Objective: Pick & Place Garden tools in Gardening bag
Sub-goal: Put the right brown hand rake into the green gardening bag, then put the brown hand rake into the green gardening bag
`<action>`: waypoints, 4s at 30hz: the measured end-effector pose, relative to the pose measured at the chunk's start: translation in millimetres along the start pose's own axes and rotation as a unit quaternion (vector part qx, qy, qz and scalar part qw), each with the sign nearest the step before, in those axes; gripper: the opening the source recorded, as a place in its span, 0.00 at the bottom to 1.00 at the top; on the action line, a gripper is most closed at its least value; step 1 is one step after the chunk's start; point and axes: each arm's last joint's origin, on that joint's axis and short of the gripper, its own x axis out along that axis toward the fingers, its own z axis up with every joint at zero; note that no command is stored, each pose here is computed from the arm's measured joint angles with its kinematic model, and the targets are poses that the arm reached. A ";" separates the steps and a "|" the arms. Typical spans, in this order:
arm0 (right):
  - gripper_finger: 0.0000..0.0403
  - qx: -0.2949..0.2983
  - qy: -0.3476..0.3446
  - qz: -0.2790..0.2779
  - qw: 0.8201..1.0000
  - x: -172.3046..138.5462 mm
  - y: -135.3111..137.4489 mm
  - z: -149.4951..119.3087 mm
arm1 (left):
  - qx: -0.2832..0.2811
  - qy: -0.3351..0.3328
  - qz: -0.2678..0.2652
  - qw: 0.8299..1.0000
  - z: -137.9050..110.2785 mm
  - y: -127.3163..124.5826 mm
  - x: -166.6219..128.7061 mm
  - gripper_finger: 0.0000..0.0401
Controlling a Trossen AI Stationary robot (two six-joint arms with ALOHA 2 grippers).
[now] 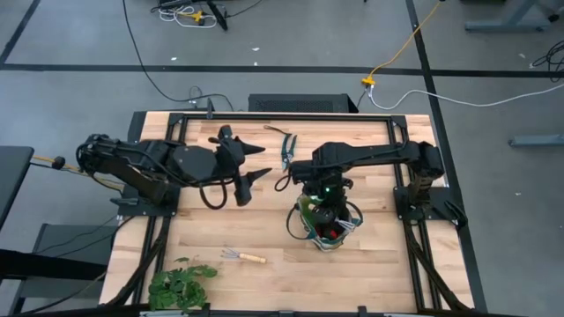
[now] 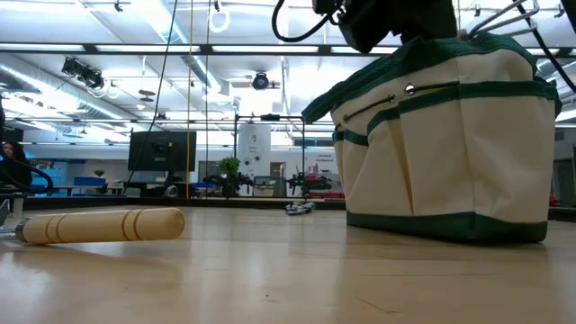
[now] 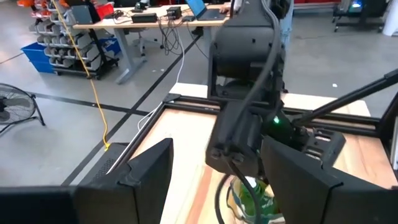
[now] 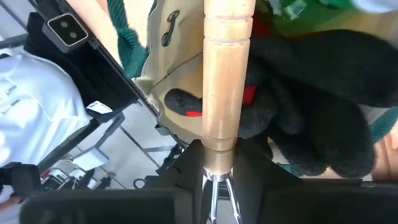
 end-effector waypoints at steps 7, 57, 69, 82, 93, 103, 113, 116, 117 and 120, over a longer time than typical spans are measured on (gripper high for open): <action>0.22 -0.019 -0.030 0.020 0.999 -2.3 1.1 7.8 | 0.002 0.005 0.000 1.000 -1.2 -0.2 -0.3 0.62; 0.22 -0.075 -0.201 -0.104 0.971 -58.0 -10.0 -58.5 | -0.006 -0.011 -0.004 1.000 2.4 -1.2 -0.7 0.62; 0.21 -0.047 -0.200 -0.094 0.974 -57.2 -9.2 -59.0 | -0.006 -0.011 -0.004 1.000 2.4 -1.2 -0.8 0.62; 0.21 -0.068 -0.251 -0.117 0.958 -60.6 -7.3 -51.5 | -0.007 -0.011 -0.004 1.000 2.5 -1.2 -0.8 0.62; 0.21 -0.077 -0.262 -0.112 0.956 -60.4 -4.4 -50.2 | -0.006 -0.011 -0.004 1.000 2.4 -1.2 -0.8 0.62; 0.21 -0.085 -0.275 -0.105 0.952 -61.5 -2.3 -47.9 | -0.007 -0.011 -0.004 1.000 2.4 -1.2 -0.8 0.62; 0.21 -0.105 -0.288 -0.099 0.947 -61.3 2.0 -46.4 | -0.007 -0.011 -0.004 1.000 2.5 -1.2 -0.8 0.62; 0.21 -0.123 -0.281 -0.099 0.947 -54.4 11.0 -51.3 | -0.010 -0.015 -0.004 1.000 3.2 -1.4 -0.7 0.62; 0.21 -0.128 -0.280 -0.097 0.947 -52.0 14.3 -53.0 | -0.016 -0.024 -0.005 1.000 5.2 -1.4 -0.5 0.62; 0.21 -0.139 -0.276 -0.095 0.946 -47.2 20.9 -56.7 | -0.034 -0.044 -0.006 0.998 9.9 -1.0 0.1 0.62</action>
